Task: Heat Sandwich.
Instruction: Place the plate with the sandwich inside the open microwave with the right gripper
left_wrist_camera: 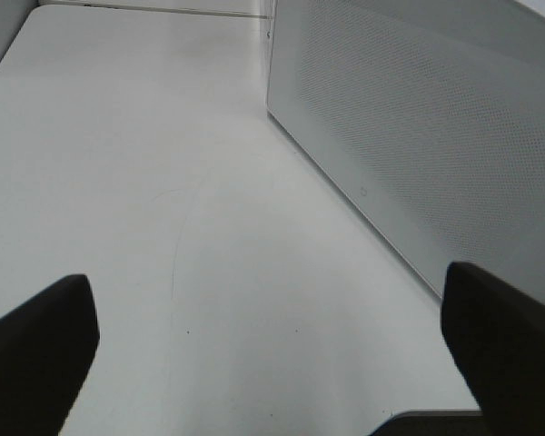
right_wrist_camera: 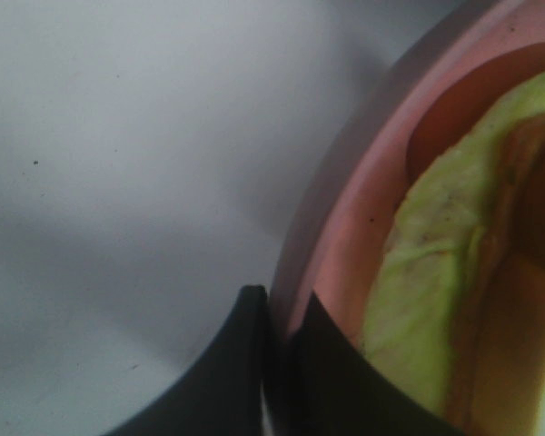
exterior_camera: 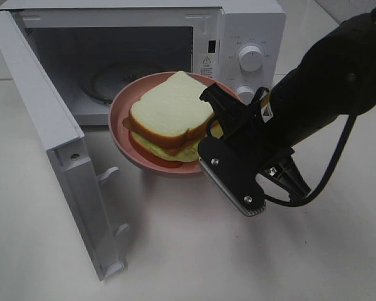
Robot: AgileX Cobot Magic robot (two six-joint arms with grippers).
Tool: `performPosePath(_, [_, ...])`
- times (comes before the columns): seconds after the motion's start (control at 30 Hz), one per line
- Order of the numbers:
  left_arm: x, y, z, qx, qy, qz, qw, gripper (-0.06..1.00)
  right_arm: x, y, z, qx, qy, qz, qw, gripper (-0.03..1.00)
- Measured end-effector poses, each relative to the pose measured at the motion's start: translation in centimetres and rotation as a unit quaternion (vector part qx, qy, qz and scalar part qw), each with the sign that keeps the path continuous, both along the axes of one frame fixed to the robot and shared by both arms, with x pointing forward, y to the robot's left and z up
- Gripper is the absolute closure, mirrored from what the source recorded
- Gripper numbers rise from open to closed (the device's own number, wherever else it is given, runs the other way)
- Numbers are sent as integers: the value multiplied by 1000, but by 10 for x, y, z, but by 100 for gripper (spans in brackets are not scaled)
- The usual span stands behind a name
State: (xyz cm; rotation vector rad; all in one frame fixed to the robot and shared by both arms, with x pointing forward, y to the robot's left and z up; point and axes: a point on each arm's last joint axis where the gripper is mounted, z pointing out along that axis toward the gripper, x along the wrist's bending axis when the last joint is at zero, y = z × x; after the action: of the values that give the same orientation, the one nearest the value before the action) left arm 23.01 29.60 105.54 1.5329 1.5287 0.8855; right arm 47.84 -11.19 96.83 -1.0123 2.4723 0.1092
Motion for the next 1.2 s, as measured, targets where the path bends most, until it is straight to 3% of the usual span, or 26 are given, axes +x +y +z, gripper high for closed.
performPosePath(0.8, [0,0,0,0,0,0,1000,-2,36,41,-10,3,-3,12,1000,92])
performPosePath(1.2, [0,0,0,-3,0,1,1000,-2,53,60,-17,-6,36,22,999,92])
